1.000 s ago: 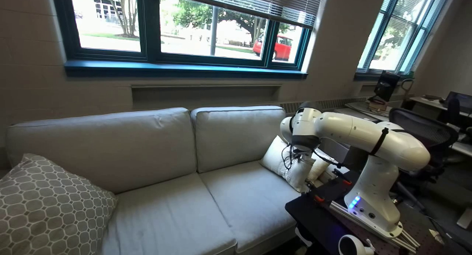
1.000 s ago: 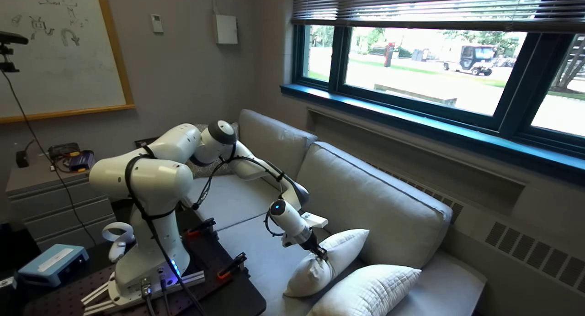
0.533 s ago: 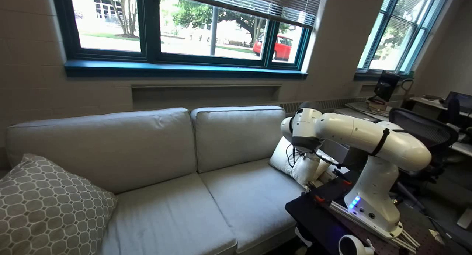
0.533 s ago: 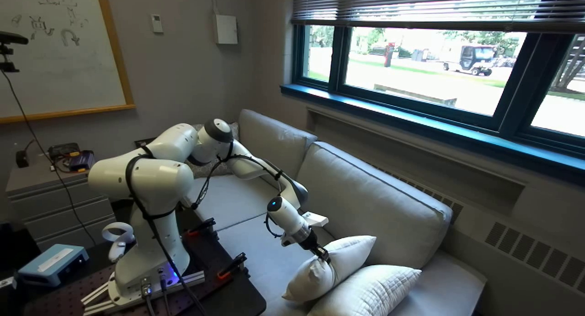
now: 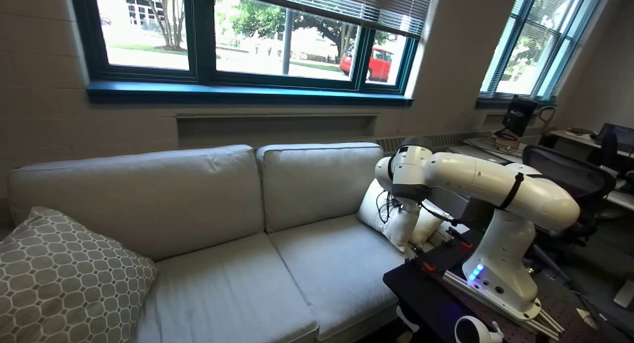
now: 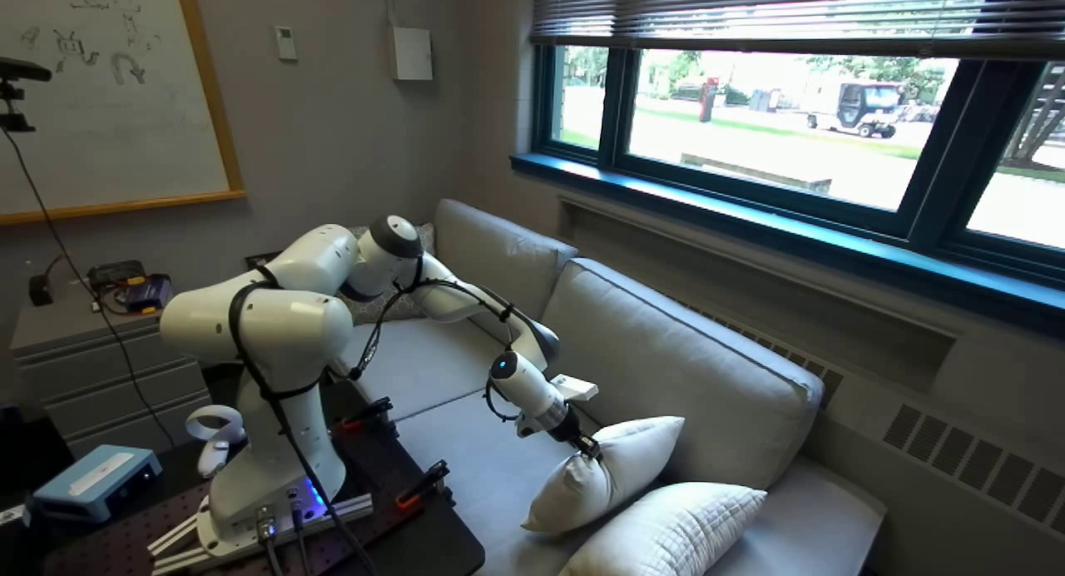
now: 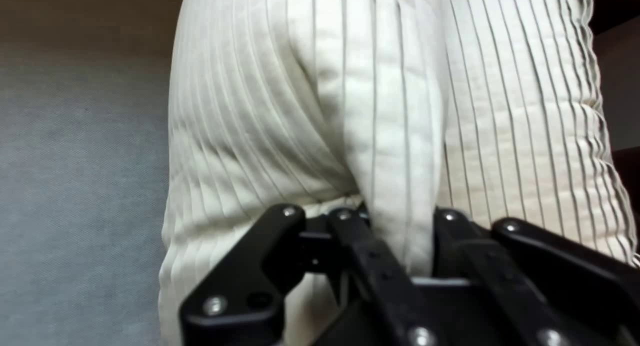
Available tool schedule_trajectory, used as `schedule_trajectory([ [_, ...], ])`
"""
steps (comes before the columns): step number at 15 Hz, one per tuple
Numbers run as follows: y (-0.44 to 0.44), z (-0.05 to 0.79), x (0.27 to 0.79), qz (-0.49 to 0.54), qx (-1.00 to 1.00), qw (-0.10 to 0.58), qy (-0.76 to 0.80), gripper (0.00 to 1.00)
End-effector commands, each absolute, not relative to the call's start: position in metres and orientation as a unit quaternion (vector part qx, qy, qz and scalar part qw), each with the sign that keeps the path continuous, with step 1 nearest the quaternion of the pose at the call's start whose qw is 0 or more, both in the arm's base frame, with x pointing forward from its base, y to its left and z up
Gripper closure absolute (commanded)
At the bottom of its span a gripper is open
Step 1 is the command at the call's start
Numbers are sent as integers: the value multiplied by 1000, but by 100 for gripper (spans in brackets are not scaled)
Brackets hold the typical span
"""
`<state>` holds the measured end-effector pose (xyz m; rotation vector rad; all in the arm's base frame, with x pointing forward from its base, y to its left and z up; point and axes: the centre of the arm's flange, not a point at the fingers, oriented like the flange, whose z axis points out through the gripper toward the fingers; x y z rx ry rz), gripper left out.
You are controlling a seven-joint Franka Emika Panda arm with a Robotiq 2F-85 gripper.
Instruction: Pick up the pillow and lean it against the handle of the couch, pick up the second pillow and lean it against the first pillow
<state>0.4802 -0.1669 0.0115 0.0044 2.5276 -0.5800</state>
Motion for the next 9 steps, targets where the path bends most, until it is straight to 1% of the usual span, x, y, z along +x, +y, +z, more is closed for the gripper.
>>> schedule_trajectory([
  [1, -166, -48, 463, -211, 15, 297, 931, 94],
  [5, -169, -61, 465, -214, 20, 284, 934, 94],
  [9, -196, -60, 457, -224, 20, 267, 937, 94],
])
